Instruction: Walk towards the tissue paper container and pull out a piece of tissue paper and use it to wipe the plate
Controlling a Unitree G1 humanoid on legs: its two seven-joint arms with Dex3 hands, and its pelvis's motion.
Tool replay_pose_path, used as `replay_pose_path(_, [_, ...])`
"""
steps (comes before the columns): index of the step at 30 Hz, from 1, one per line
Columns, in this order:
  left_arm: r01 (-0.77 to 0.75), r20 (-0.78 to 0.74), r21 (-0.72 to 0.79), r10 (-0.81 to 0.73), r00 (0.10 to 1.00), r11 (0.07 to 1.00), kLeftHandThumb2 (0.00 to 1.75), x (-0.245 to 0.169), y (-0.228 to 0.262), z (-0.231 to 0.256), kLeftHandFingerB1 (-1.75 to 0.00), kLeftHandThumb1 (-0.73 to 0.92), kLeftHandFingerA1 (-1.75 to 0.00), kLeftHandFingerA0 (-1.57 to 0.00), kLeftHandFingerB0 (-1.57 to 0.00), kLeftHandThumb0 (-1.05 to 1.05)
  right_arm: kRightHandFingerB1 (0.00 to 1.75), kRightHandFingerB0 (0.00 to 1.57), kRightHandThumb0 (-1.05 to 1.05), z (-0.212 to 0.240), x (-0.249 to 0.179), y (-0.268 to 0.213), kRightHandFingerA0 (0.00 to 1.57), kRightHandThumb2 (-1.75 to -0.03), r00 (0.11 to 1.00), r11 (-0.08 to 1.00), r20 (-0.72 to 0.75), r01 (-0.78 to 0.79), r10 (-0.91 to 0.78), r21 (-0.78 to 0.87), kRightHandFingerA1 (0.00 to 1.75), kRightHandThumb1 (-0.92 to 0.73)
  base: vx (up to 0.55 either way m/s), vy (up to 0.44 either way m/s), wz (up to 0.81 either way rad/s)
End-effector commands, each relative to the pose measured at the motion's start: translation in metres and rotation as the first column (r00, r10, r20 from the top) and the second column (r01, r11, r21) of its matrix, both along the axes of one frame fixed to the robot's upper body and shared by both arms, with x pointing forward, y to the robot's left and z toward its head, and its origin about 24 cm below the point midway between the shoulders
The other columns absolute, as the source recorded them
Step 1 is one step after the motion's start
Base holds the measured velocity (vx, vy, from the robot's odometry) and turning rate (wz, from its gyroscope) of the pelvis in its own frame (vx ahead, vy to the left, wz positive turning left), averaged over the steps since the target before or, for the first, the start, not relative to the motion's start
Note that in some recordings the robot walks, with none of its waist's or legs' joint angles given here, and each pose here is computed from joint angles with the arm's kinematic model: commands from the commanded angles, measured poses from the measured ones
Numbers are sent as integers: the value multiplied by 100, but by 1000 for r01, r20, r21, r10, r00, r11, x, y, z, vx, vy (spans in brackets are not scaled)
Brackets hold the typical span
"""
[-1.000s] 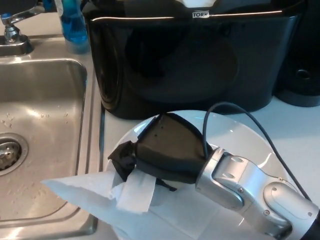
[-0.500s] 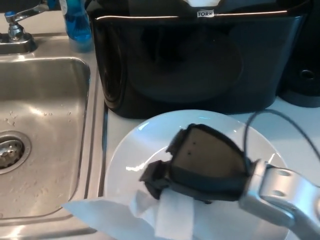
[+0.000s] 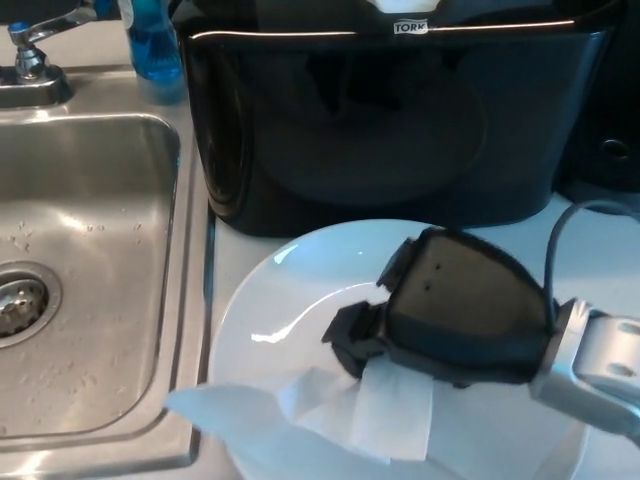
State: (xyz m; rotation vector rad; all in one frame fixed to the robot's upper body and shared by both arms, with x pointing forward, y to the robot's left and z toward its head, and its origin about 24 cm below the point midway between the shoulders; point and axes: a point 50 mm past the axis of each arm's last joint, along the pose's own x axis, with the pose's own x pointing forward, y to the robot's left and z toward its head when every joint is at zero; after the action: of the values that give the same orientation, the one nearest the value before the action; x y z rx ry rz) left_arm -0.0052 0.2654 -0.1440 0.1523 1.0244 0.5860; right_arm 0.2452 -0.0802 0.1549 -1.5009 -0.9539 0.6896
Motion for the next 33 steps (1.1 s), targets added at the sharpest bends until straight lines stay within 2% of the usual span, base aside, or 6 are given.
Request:
replay_pose_path(1, [10,49,34,-11,999,999,66,3,3,5,-71,64,-93,-93,-81,-14,119,97,-20,2,0,-6,108,-139,1000,1000,0,-27,27,-3,170,-33,0,0,0])
replay_pose_path(13, [21,43,38,-22,999,999,66,-3,1,6,-71,62,-94,-94,-82,-16,98,102,-23,-47,-18,-46,118,-127,996,995,-77,47,-53,-89,124,-41,0,0,0])
replay_pose_path(15, [24,43,44,-26,999,999,65,-2,2,7,-71,63,-92,-93,-81,-18,106,99,-21,-51,-13,-55,105,-132,995,992,-72,66,-74,-107,152,-41,0,0,0])
replay_pose_path(20, [24,31,46,-25,999,999,65,-6,2,7,-70,65,-91,-93,-81,-16,105,101,-20,-50,-9,-59,113,-128,995,993,-53,75,-80,-89,128,-39,0,0,0])
replay_pose_path(24, [11,19,40,-12,1000,999,64,-9,1,7,-70,65,-92,-91,-82,-17,117,94,-17,-47,-3,-61,102,-133,997,994,-32,74,-77,-85,175,-38,0,0,0])
replay_pose_path(33, [6,20,32,-7,1000,999,66,-14,-2,7,-70,65,-90,-92,-81,-13,104,94,-17,-22,19,-52,104,-125,995,994,54,82,-78,-70,171,-42,0,0,0])
